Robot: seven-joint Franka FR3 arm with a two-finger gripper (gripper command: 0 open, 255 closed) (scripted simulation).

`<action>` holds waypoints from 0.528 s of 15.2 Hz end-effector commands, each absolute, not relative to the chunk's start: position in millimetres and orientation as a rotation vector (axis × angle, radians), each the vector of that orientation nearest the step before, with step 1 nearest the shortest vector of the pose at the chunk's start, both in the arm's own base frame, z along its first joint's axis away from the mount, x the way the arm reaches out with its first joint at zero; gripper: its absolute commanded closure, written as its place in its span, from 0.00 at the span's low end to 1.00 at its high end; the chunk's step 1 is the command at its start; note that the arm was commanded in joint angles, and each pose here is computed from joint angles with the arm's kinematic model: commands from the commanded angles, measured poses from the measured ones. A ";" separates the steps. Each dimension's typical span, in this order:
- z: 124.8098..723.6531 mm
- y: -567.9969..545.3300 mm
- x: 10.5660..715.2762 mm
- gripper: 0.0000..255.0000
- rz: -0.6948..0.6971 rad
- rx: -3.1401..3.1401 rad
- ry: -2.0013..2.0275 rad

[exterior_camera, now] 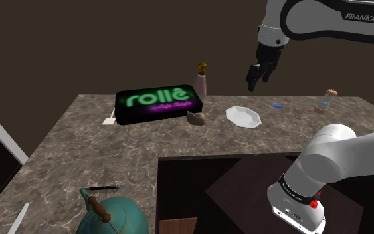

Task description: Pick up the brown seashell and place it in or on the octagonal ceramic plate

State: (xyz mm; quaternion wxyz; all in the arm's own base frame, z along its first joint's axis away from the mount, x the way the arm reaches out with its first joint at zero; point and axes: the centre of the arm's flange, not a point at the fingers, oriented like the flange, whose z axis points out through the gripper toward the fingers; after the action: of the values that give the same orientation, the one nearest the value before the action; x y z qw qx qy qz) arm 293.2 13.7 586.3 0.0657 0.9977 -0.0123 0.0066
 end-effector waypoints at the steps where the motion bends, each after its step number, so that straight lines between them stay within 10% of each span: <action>1: 586.3 13.7 293.2 0.00 0.020 3.010 -0.037; 8: 522.5 -3.3 355.8 0.00 0.046 3.079 0.053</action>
State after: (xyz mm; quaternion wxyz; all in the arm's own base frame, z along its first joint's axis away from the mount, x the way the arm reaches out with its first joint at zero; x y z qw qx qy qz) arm 347.0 -0.7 531.9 0.0359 0.9992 0.0130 0.0122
